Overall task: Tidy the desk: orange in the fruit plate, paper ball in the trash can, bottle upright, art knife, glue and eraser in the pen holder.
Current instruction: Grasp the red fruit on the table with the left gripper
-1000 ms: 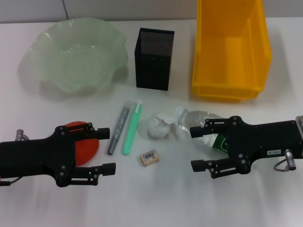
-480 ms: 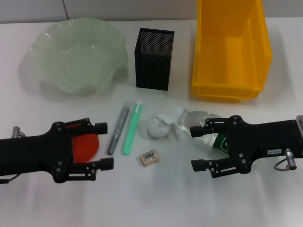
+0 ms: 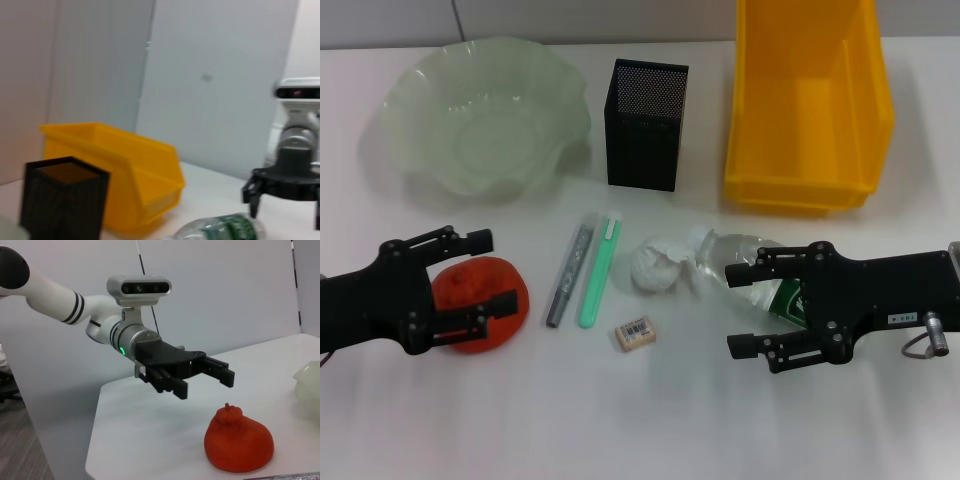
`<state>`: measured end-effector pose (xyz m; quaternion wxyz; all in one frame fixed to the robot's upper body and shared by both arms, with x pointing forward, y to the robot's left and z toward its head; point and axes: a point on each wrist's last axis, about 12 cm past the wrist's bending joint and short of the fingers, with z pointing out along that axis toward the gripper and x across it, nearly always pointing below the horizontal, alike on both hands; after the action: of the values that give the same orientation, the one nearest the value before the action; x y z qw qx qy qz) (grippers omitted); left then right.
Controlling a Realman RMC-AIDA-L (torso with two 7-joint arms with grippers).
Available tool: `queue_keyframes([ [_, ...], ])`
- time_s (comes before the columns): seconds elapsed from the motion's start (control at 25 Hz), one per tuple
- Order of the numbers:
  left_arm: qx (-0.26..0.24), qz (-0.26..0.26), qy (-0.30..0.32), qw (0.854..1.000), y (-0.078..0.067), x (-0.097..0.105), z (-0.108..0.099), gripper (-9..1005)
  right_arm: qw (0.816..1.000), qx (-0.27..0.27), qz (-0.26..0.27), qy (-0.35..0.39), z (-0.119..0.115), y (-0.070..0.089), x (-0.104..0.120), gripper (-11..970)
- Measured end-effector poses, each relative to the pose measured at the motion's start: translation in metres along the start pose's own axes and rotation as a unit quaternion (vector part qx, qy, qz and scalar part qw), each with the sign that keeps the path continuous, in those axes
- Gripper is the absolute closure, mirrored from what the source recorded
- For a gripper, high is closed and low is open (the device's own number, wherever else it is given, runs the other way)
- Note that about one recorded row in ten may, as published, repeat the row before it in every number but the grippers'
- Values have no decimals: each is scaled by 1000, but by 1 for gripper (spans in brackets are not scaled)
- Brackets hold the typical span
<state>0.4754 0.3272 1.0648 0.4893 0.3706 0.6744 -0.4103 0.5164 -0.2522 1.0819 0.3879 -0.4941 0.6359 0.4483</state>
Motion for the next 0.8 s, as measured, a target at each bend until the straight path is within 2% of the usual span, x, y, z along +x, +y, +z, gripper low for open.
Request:
queue_keyframes([
  [0.48, -77, 0, 50, 996, 10, 17, -12, 167, 1000, 0, 0, 0, -1, 2, 2, 165],
  [0.8, -94, -7, 86, 992, 11, 29, -12, 168, 1000, -2, -1, 1, -2, 2, 2, 165],
])
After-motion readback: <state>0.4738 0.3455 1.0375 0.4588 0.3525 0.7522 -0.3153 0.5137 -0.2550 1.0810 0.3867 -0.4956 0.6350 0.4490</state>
